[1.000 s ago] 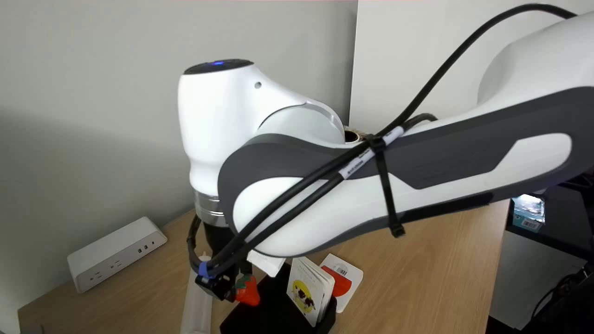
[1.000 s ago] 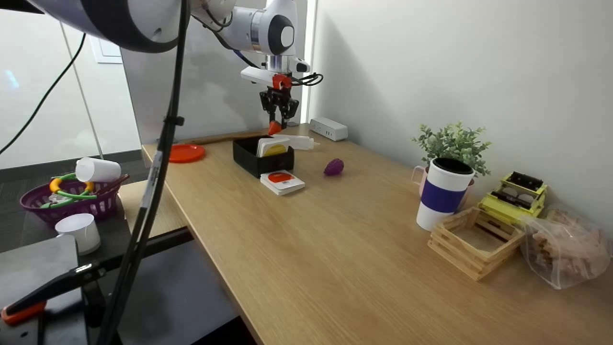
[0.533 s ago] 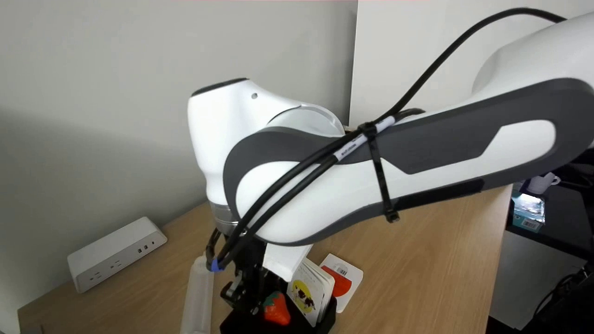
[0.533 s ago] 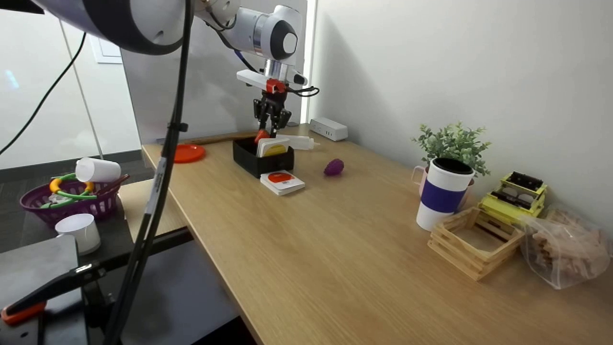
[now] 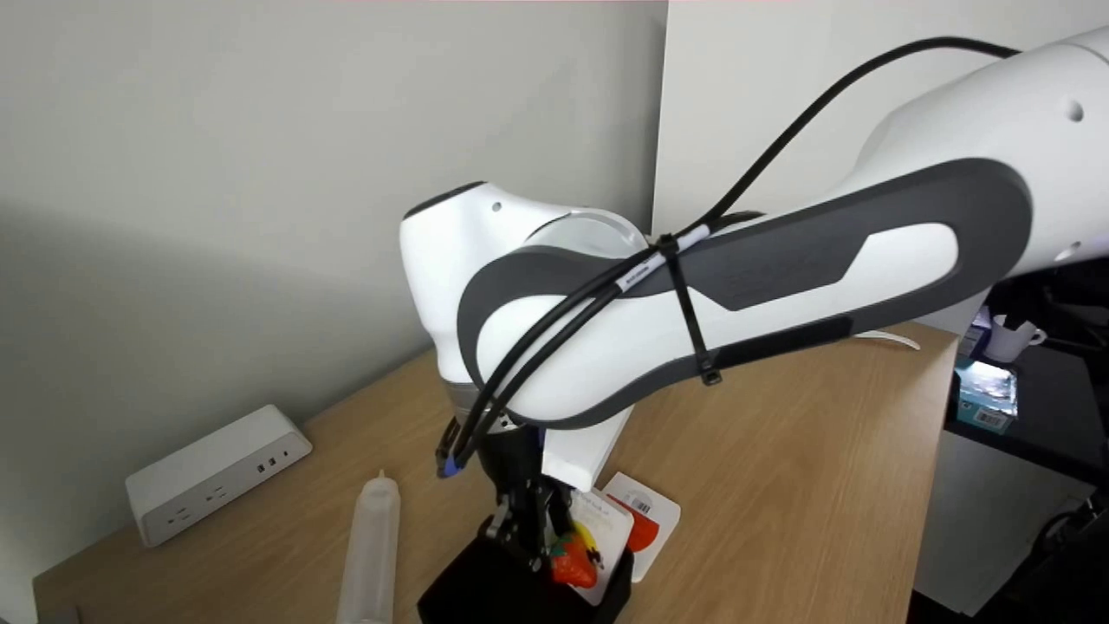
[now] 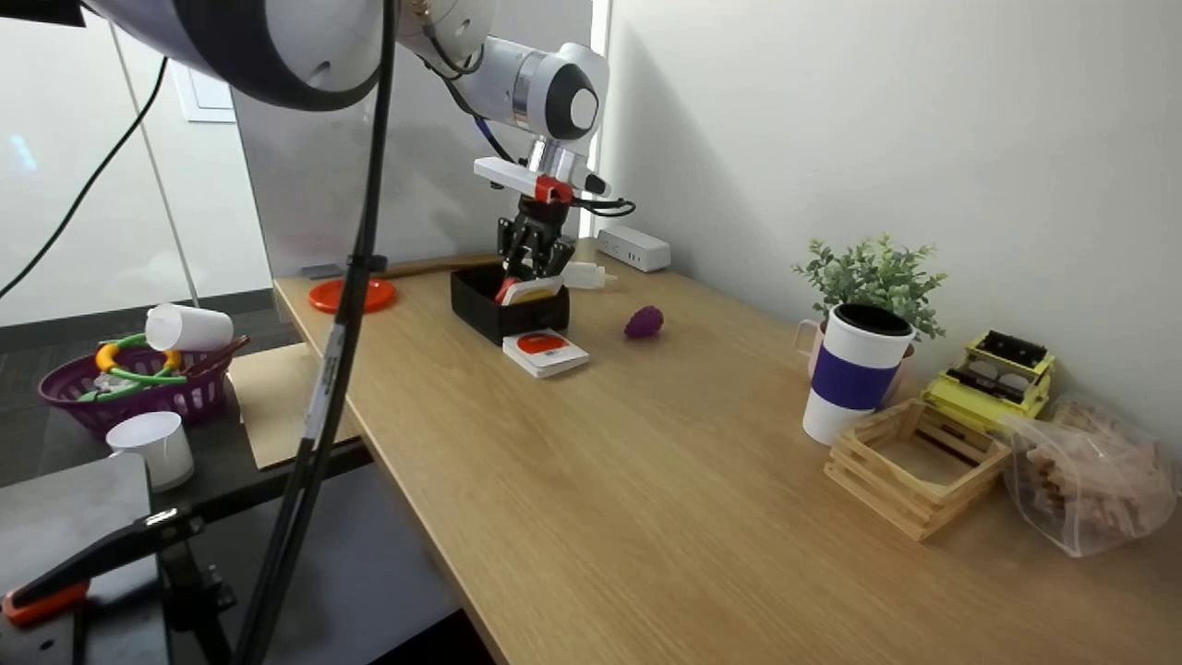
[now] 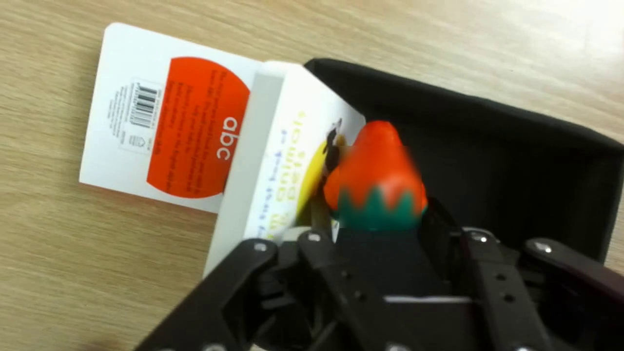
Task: Put the yellow-white book and the red fruit plush toy in the black box
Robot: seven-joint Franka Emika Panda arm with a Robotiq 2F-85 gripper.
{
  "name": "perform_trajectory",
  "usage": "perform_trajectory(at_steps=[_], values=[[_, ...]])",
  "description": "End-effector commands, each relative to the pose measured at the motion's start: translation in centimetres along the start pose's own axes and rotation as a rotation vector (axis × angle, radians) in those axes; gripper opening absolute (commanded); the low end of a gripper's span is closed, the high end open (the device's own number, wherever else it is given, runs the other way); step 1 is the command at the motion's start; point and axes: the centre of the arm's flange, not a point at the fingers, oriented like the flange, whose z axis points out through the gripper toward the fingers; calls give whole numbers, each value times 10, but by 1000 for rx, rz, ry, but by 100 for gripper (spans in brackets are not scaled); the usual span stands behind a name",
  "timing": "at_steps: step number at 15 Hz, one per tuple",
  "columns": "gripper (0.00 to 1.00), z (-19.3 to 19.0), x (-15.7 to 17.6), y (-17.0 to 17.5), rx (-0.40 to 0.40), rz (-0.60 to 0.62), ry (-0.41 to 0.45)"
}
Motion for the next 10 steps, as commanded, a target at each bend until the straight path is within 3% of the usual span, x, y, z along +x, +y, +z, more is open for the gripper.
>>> perform_trajectory(at_steps=[1,2,5,7,10], values=[[56,6,-21,9,18,-36,-53],[74,7,-20,9,17,-41,-60],[94,10,-21,8,15,-57,-81],[100,9,-19,7,10,-65,-90],[100,-8,-3,4,-6,-74,-106]])
